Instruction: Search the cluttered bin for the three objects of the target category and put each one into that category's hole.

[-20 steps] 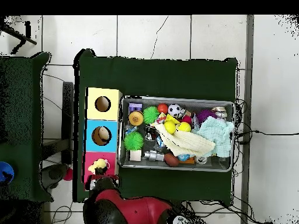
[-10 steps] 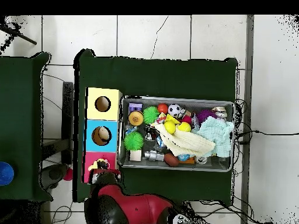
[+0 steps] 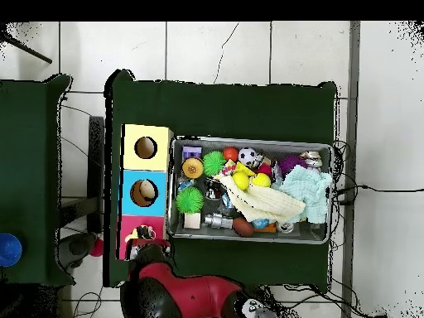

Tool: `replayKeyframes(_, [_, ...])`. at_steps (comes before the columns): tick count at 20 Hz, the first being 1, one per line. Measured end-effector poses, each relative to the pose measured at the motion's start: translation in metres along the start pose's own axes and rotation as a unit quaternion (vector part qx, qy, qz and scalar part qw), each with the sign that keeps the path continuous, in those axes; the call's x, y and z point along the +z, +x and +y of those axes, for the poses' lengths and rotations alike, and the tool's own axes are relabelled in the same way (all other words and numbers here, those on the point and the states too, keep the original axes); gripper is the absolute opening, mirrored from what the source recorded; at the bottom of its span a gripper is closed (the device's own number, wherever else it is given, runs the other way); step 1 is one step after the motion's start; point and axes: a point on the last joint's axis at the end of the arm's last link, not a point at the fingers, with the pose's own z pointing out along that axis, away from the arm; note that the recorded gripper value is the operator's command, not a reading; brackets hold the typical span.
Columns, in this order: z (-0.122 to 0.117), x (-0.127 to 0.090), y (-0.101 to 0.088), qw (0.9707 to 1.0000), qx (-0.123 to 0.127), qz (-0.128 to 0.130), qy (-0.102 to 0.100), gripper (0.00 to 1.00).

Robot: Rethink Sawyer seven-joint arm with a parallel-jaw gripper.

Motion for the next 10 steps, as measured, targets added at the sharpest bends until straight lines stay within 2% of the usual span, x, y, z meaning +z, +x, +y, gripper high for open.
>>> replayKeyframes(10, [-0.001,0.007,0.021,0.9998,-0.006,0.019,-0.006,0.00])
